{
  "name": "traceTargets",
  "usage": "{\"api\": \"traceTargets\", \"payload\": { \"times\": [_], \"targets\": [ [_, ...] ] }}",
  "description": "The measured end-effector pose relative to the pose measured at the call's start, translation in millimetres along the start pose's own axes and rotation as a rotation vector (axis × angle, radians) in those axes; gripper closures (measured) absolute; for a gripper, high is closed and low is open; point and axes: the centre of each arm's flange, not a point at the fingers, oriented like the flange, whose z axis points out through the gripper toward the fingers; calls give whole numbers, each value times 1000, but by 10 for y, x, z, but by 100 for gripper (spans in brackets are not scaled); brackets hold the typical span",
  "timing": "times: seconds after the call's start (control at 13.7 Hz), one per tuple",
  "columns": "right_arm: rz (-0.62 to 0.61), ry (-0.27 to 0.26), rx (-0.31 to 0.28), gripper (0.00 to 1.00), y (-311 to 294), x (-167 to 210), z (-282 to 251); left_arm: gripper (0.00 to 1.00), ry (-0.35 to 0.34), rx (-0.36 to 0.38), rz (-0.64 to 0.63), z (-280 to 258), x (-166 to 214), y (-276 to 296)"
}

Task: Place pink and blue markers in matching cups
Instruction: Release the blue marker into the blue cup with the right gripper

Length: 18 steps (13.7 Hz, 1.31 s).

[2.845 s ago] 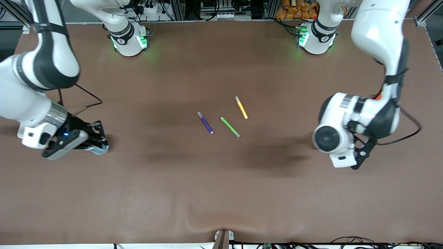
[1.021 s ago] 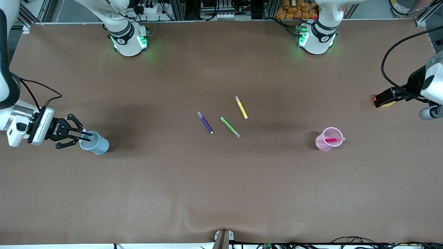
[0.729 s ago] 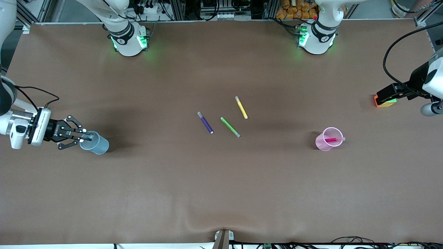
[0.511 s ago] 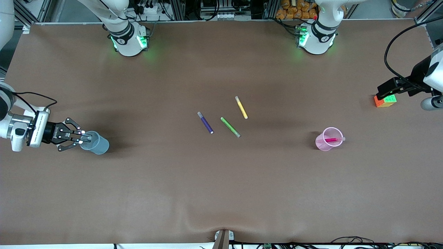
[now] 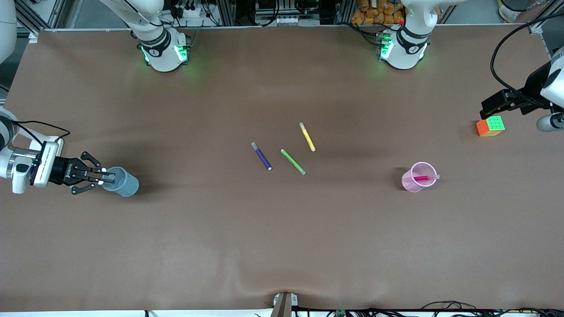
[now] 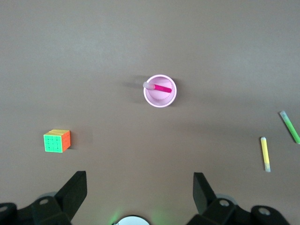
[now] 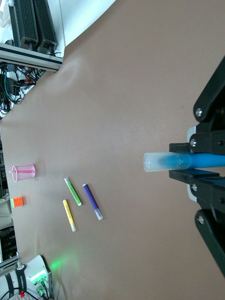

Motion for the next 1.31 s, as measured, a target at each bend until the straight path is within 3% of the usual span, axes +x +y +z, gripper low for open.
{"api": "traceTargets", "payload": {
  "times": [0.44,0.8,1.31],
  "targets": [
    [-14,-5,-23,83,45,11,-130,0,1,5,29,-97,-152,143],
    [-24,-6,-11,83,51,-120,-76,0,-6,6,30,-71,-155,150],
    [-35,-49,15,83,37,-145,-91,0,-12,6,25,-46,-148,121]
  ]
}}
